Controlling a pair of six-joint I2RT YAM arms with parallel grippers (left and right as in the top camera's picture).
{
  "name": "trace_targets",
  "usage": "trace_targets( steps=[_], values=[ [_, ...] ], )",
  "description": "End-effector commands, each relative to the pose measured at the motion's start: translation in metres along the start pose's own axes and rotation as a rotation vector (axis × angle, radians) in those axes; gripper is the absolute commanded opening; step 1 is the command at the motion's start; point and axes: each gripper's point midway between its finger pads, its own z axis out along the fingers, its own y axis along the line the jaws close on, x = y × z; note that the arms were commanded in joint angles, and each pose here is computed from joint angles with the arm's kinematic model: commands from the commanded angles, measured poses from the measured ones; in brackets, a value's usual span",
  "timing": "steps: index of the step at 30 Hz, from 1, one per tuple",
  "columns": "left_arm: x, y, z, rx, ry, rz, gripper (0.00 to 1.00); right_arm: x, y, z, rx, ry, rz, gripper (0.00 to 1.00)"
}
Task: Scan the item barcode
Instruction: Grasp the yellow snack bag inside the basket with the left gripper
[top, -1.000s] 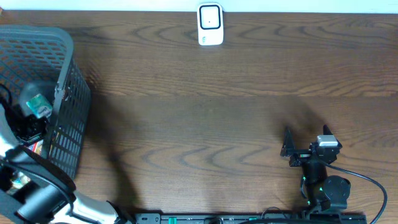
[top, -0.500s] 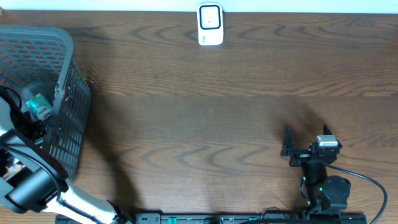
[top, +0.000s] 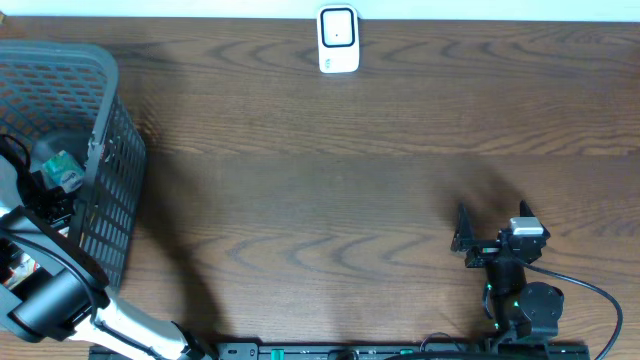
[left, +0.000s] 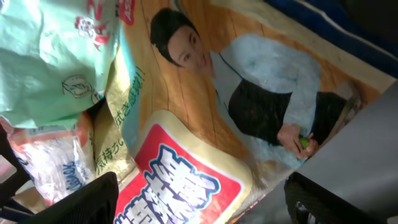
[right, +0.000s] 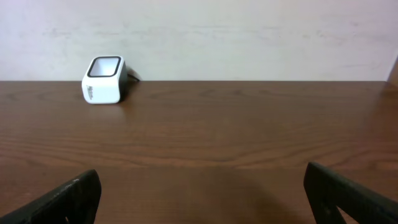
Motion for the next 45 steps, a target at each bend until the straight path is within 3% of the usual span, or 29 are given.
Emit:
trace_targets(
  steps=[1, 7, 8, 13, 29, 41, 43, 45],
  values=[
    [0.001, 0.001, 0.005, 0.001, 0.011, 0.005, 0.83, 0.0, 0.0, 0.0, -0.002, -0.001, -0.012, 0.99],
    [0.0, -0.005, 0.005, 0.035, 0.005, 0.003, 0.84, 0.0, 0.0, 0.0, -0.002, -0.001, -0.012, 0.99],
    [-0.001, -0.012, 0.004, 0.075, 0.0, 0.003, 0.96, 0.0, 0.0, 0.0, -0.002, -0.001, -0.012, 0.99],
    [-0.001, -0.037, 0.001, 0.22, -0.008, 0.005, 0.98, 0.0, 0.0, 0.0, -0.002, -0.001, -0.012, 0.99],
    [-0.003, -0.013, -0.019, 0.098, -0.089, 0.004, 1.0, 0.0, 0.0, 0.0, -0.002, -0.001, -0.012, 0.99],
    [0.015, -0.013, 0.042, 0.005, -0.045, 0.043, 0.88, 0.0, 0.0, 0.0, -0.002, -0.001, -0.012, 0.99],
    [0.014, -0.013, 0.042, 0.003, -0.052, 0.042, 0.81, 0.0, 0.0, 0.0, -0.002, -0.001, -0.012, 0.99],
    [0.014, -0.013, 0.042, 0.004, -0.052, 0.042, 0.68, 0.0, 0.0, 0.0, -0.002, -0.001, -0.012, 0.99]
  ],
)
